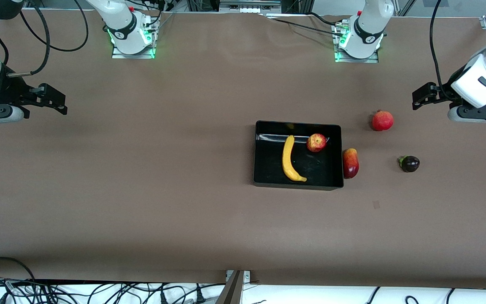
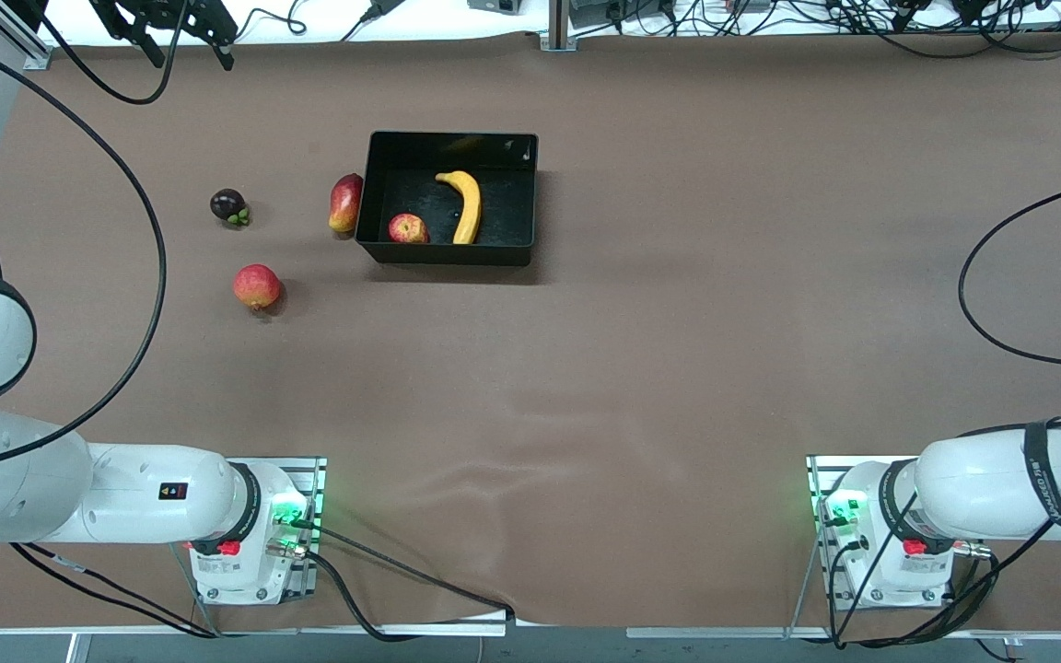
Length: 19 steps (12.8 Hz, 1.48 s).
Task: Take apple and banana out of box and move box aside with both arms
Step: 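Reach the left gripper into the black box and grasp the apple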
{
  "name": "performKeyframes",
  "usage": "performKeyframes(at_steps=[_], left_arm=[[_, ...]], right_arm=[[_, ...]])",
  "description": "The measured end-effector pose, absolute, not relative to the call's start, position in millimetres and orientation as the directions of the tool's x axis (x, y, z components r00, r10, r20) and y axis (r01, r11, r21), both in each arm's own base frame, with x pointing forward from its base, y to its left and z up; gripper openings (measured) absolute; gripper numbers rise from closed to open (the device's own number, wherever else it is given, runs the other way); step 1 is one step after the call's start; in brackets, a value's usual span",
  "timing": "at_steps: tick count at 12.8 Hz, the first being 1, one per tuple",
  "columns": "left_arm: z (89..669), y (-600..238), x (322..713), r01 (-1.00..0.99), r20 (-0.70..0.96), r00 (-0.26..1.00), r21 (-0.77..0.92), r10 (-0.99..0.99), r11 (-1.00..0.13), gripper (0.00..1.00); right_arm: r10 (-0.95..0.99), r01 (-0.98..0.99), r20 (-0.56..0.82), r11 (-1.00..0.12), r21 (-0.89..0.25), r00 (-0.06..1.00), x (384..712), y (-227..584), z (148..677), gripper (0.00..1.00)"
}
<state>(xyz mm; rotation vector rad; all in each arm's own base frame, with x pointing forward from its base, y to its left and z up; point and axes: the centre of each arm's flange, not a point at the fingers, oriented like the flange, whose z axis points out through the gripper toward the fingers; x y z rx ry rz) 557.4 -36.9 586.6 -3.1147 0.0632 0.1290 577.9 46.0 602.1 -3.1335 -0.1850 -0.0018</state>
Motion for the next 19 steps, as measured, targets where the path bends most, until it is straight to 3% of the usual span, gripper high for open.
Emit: performKeyframes(at_steps=[8,12,15,19], left_arm=[[582,-36,562,-0.039,-0.1,0.994,-0.019,-0.037,-0.999,1.0],[560,-54,561,-0.073,-0.211,0.975,-0.016,-0.068,-0.997,1.0],[522,-122,562,-0.114,-0.271,0.957,-0.024,-0.103,-0.993,1.0],[452,-192,588,-0.055,-0.212,0.976,-0.023,-0.049,-0.998,1.0]], right_arm=[[0.118,0.118,0.001,-0.993,-0.003,0.993,578,46,602,1.0],[0.118,0.118,0.002,-0.993,-0.003,0.993,578,46,602,1.0],[0.119,0.119,0.002,-0.993,-0.003,0.993,578,47,603,1.0],[0.119,0.119,0.003,-0.993,-0.003,0.993,578,47,603,1.0]])
